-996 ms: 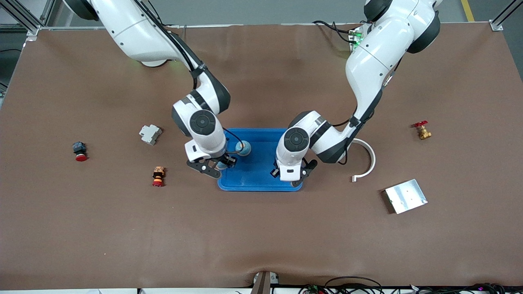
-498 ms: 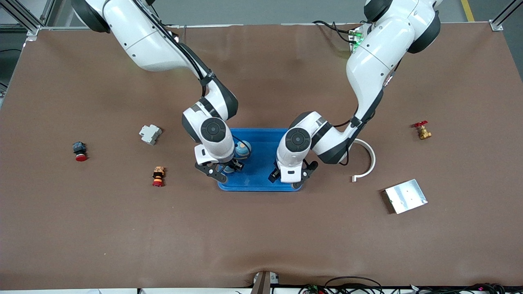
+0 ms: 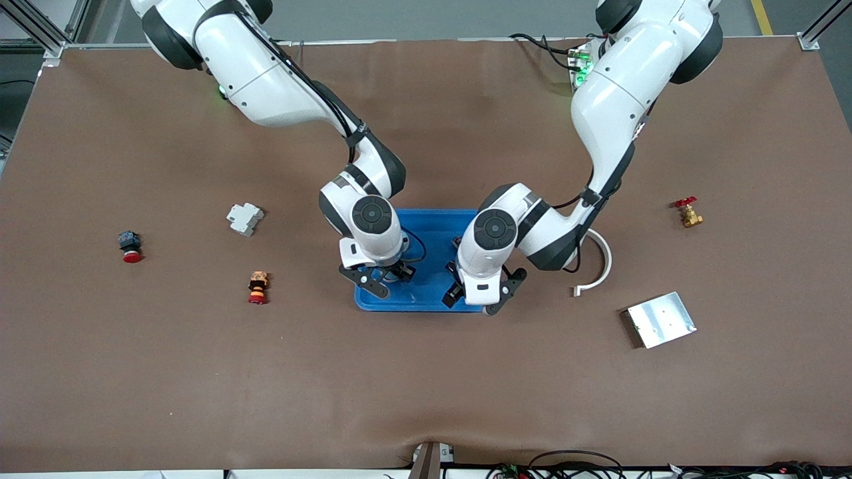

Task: Place electrolytic capacitor and blue bell in tray
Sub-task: 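Release the capacitor in the tray while the right gripper lowers the bell, then release the bell in the tray while the left gripper withdraws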

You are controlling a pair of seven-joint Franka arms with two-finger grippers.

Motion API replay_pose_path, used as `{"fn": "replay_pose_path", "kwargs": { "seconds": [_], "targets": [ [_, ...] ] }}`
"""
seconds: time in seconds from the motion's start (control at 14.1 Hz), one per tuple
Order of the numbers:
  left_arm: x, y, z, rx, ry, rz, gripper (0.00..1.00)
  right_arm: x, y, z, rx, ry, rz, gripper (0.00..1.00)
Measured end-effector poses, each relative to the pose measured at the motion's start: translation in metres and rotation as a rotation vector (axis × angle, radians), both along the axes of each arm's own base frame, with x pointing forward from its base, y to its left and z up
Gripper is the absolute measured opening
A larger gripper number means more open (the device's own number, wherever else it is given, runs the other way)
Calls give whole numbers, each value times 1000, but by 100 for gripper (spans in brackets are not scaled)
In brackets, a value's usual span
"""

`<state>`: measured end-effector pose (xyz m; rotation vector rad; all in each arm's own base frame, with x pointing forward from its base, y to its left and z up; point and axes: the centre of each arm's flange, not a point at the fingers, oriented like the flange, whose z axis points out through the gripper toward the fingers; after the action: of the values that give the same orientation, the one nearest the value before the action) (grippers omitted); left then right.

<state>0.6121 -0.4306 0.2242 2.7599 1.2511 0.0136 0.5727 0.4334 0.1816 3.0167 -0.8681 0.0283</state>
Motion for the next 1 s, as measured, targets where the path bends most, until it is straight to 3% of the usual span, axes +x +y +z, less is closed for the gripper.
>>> {"fn": "replay_pose_path", "kwargs": {
  "seconds": [0.64,1.0],
  "targets": [
    [62,85,102,-25,-144,121,100,2,3,1,4,-4,-19,67],
    [89,159,150,22,-191,66,100,3,5,0,7,-7,-20,67]
  ]
}}
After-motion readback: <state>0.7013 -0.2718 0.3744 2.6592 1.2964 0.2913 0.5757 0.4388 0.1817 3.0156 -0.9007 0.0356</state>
